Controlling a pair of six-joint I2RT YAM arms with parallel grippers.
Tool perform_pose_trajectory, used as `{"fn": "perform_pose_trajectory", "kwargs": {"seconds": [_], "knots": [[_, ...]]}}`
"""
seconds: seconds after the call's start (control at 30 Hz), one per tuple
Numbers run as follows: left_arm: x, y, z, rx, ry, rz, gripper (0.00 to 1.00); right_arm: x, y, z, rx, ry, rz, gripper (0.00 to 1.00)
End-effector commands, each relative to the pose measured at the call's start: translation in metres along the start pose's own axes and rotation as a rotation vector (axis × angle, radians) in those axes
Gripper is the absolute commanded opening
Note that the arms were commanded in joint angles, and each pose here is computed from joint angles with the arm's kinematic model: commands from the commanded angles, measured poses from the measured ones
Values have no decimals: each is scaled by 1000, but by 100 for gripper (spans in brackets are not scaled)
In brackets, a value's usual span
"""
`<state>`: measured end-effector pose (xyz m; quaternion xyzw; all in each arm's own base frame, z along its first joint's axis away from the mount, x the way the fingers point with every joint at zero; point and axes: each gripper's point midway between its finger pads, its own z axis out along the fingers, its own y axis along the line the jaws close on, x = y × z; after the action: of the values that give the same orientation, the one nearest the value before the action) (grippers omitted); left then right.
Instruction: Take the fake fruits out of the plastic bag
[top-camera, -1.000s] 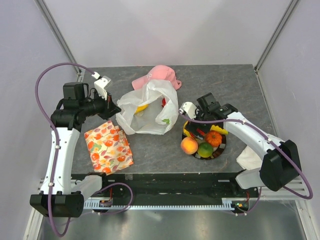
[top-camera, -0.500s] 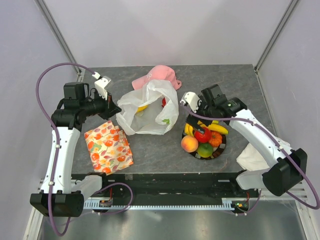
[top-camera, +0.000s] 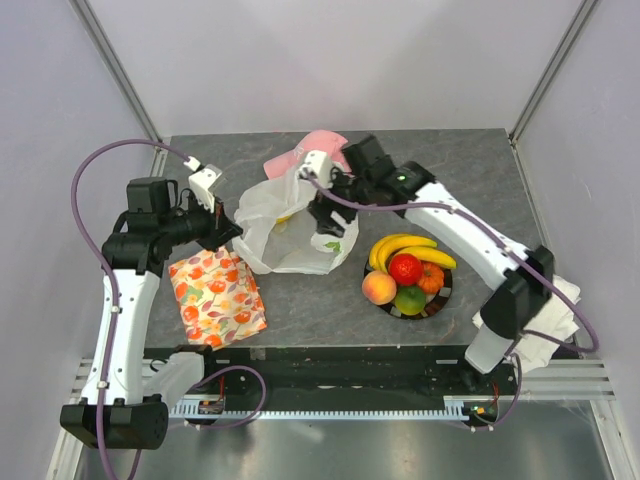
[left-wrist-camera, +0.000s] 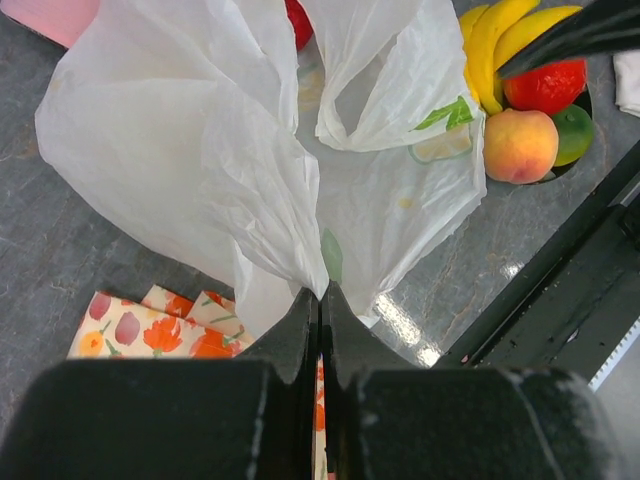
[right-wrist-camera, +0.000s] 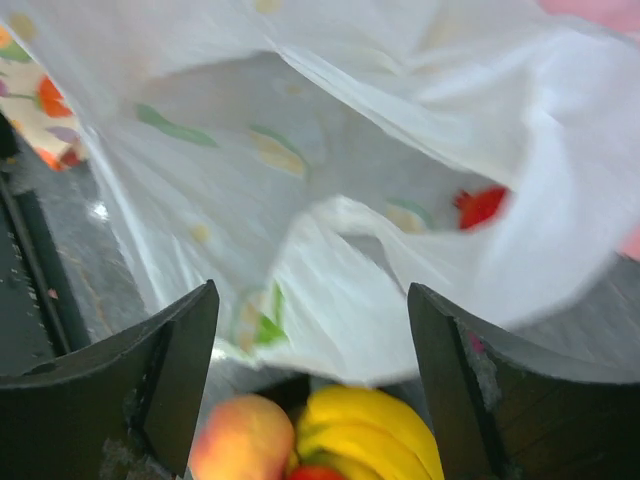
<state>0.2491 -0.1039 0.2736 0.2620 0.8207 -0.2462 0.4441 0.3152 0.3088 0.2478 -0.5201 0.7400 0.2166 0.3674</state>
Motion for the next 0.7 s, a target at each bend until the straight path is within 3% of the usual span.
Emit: {"fn": "perform_pose_trajectory", "kwargs": {"seconds": [0.0,0.23,0.43,0.67], "knots": [[9,-4,-6,-20,11,-39,2,-26,28,56,-121,-32,37,79],[26,-5,-10,-44,39,-25,2,10,-8,134,-20,96,147,74],[28,-10,-8,-7,51,-49,2,1,-35,144,102,86,196,83],[27,-39,-22,86,46,-56,1,63,-79,118,294,263,153,84]]}}
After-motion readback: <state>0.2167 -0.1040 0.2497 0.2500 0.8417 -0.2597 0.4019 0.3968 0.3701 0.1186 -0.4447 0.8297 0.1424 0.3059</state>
